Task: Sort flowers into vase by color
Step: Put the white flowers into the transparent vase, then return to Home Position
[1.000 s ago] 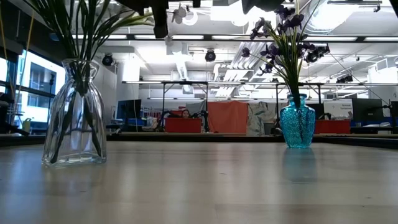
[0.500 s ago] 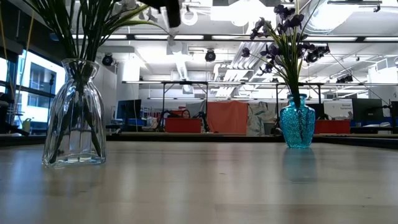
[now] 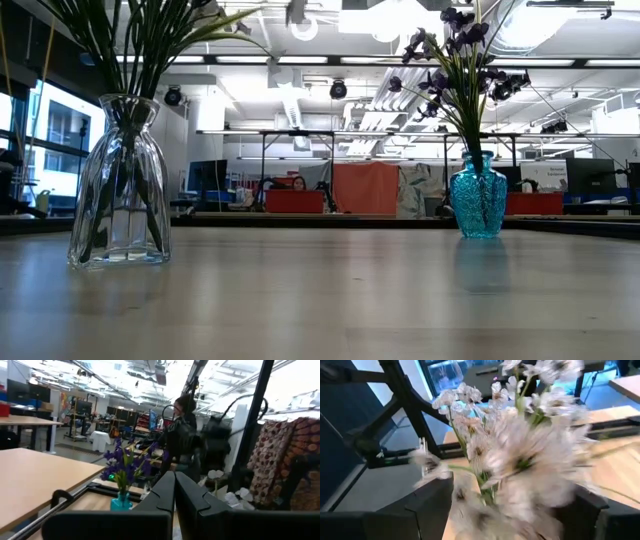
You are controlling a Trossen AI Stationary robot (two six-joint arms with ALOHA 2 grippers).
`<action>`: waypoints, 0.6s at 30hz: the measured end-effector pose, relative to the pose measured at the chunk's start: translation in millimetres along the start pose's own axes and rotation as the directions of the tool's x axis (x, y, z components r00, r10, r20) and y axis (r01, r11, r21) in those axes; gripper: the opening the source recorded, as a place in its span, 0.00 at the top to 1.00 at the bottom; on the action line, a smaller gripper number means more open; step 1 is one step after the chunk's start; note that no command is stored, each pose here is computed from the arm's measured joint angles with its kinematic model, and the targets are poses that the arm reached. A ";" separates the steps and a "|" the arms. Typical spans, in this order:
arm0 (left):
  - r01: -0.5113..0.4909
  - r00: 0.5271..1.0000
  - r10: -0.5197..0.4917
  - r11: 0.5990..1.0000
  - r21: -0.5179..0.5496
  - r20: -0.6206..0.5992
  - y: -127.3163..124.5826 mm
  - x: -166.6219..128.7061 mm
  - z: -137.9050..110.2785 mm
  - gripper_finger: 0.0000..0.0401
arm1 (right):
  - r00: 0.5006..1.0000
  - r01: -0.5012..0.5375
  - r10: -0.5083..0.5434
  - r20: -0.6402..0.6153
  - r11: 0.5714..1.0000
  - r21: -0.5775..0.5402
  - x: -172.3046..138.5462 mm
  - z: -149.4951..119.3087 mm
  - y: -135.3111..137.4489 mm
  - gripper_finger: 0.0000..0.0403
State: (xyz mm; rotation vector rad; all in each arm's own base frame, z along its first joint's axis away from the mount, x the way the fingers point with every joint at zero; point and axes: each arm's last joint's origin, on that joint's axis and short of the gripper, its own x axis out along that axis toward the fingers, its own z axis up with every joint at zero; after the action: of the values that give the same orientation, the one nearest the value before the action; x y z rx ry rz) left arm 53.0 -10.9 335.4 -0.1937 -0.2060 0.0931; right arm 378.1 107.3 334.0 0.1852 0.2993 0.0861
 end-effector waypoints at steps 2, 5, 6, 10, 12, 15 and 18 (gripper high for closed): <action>-0.007 1.000 0.007 1.000 0.016 -0.002 0.2 0.0 -0.3 1.00 | 1.000 0.007 -0.007 -0.018 1.000 -0.001 -16.5 8.0 -1.2 0.29; -0.034 0.999 0.034 0.999 0.035 -0.010 1.1 0.0 -1.4 1.00 | 0.999 0.043 -0.043 -0.031 0.999 0.012 -42.1 19.4 -3.9 0.29; -0.038 0.999 0.039 0.998 0.050 -0.020 1.3 0.0 -2.4 1.00 | 0.998 0.060 -0.060 -0.030 0.998 0.028 -51.1 23.2 -4.9 0.29; -0.022 0.997 0.031 0.992 0.122 -0.072 1.1 0.5 -10.6 1.00 | 0.994 0.110 -0.110 -0.011 0.989 0.094 -81.6 35.8 -8.4 0.29; -0.019 0.995 0.032 0.990 0.139 -0.091 0.3 2.6 -19.8 1.00 | 0.992 0.121 -0.124 0.016 0.987 0.107 -92.1 41.7 -9.3 0.29; 0.006 0.995 0.006 0.991 0.133 -0.095 -0.2 5.8 -40.1 1.00 | 0.990 0.127 -0.134 0.050 0.985 0.114 -103.4 48.1 -10.2 0.29; 0.052 0.997 -0.048 0.996 0.070 -0.053 -0.1 9.7 -63.9 1.00 | 0.981 0.170 -0.180 0.077 0.978 0.125 -109.3 52.3 -14.6 0.29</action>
State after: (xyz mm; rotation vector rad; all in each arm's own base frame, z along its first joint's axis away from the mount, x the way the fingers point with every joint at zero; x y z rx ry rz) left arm 76.0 -21.5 275.9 -0.1194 -0.1563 0.0457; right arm 290.6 72.0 411.4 0.2786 0.2314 -0.1145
